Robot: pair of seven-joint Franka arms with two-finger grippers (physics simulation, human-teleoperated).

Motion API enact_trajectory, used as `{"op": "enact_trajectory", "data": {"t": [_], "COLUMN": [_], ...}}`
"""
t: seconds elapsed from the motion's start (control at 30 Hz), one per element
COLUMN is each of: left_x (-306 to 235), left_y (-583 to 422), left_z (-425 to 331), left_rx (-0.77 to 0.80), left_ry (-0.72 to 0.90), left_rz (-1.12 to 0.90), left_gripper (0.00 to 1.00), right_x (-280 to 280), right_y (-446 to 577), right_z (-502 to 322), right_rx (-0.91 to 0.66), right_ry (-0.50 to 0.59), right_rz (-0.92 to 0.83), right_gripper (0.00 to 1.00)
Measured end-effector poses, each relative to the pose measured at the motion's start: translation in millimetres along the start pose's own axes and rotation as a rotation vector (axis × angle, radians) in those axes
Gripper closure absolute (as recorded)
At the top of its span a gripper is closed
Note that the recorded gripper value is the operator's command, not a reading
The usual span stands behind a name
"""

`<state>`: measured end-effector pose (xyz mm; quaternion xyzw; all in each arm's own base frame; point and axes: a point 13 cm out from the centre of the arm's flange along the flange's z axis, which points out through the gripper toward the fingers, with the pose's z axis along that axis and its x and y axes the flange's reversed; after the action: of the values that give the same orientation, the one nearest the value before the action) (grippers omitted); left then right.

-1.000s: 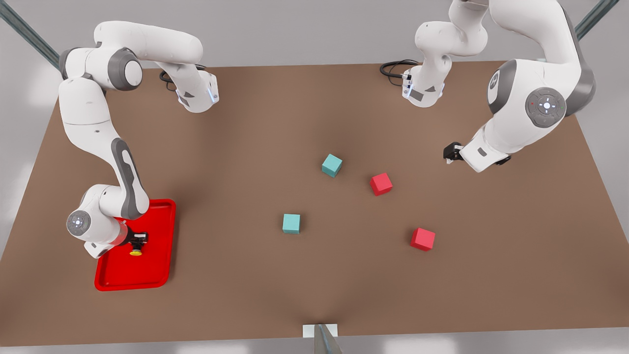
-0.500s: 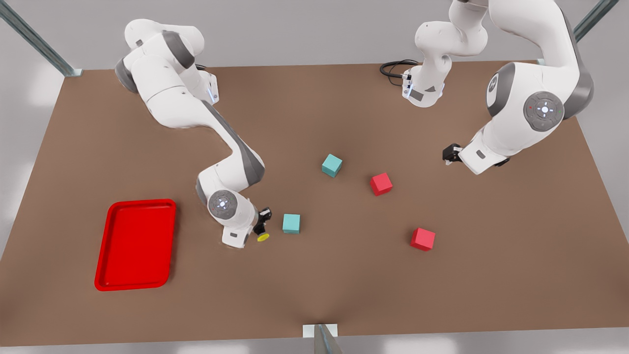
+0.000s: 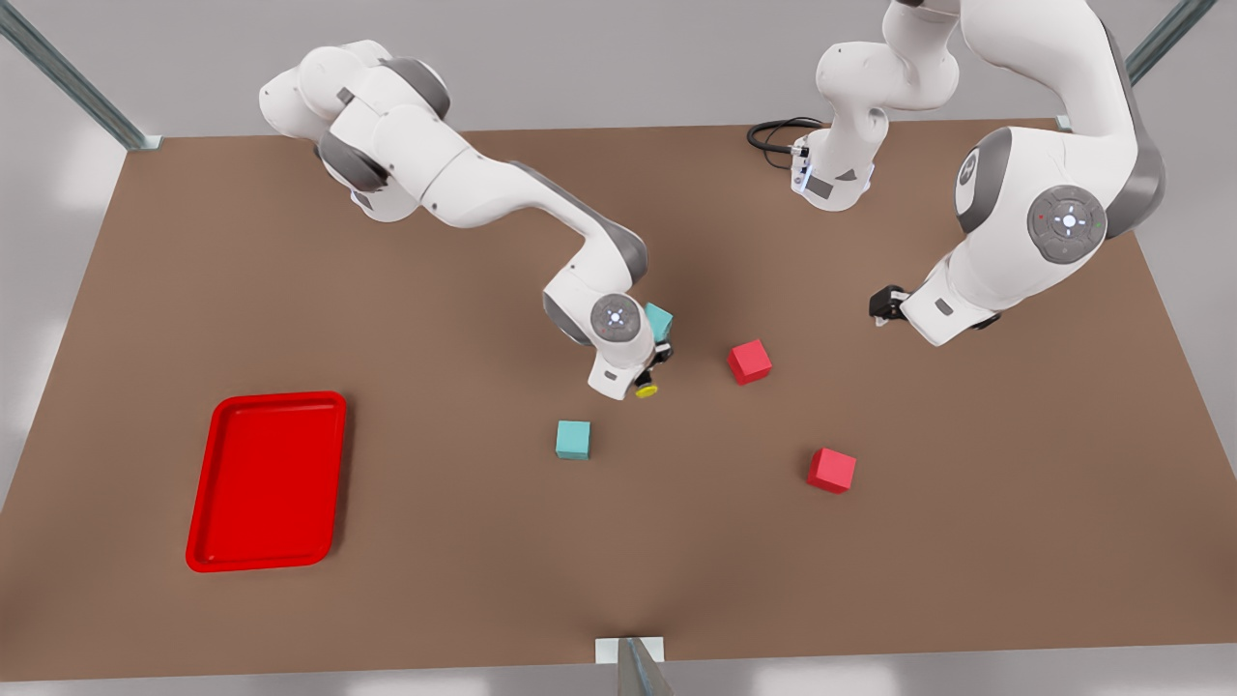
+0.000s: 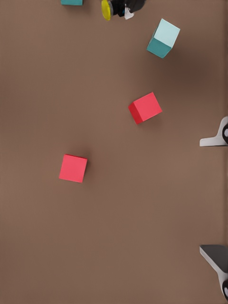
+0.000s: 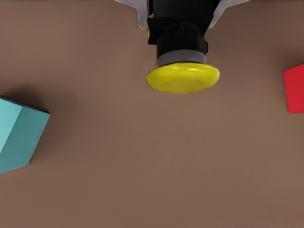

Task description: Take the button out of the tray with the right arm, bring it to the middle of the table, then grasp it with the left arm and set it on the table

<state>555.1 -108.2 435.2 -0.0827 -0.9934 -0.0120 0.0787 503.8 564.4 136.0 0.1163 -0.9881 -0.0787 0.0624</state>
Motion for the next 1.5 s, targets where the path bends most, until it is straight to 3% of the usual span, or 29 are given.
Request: {"op": "enact_trajectory", "data": {"t": [0.2,0.43,0.47,0.5,0.67,0.77,0.87,1.0,1.1,1.17,1.33,1.5], "left_x": [0,0,0,0,0,-2,-33,-54,-65,-74,-85,-97], "left_y": [0,0,1,1,1,-2,-87,-296,-339,-343,-341,-351], "left_z": [0,1,1,1,1,7,54,191,262,284,320,340], "left_rx": [0.0,0.0,0.0,0.0,0.0,0.002,0.034,0.003,0.002,-0.013,-0.104,-0.048], "left_ry": [0.001,0.002,0.002,0.002,0.002,0.012,0.073,0.11,0.092,0.046,-0.115,-0.236], "left_rz": [-0.001,-0.001,-0.001,-0.002,-0.001,0.001,0.051,0.113,-0.022,-0.107,-0.158,-0.2], "left_gripper": [0.0,0.0,0.0,0.0,0.0,0.0,0.0,0.0,0.0,0.0,0.0,0.0], "right_x": [-14,-17,-18,-20,-23,-31,-56,-16,33,84,106,107], "right_y": [-6,11,10,10,15,22,-140,-383,-442,-420,-412,-410], "right_z": [40,80,81,82,76,-55,-279,-407,-371,-329,-344,-342], "right_rx": [-0.013,-0.045,-0.047,-0.047,-0.057,-0.099,-0.08,0.071,0.211,0.264,0.218,0.2], "right_ry": [-0.031,-0.076,-0.083,-0.088,-0.108,-0.151,-0.221,-0.156,0.056,0.203,0.217,0.23], "right_rz": [0.154,0.22,0.217,0.214,0.19,0.197,0.34,0.528,0.479,0.382,0.292,0.215], "right_gripper": [0.55,0.55,0.47,0.0,0.0,0.0,0.0,0.0,0.0,0.0,0.0,0.0]}}
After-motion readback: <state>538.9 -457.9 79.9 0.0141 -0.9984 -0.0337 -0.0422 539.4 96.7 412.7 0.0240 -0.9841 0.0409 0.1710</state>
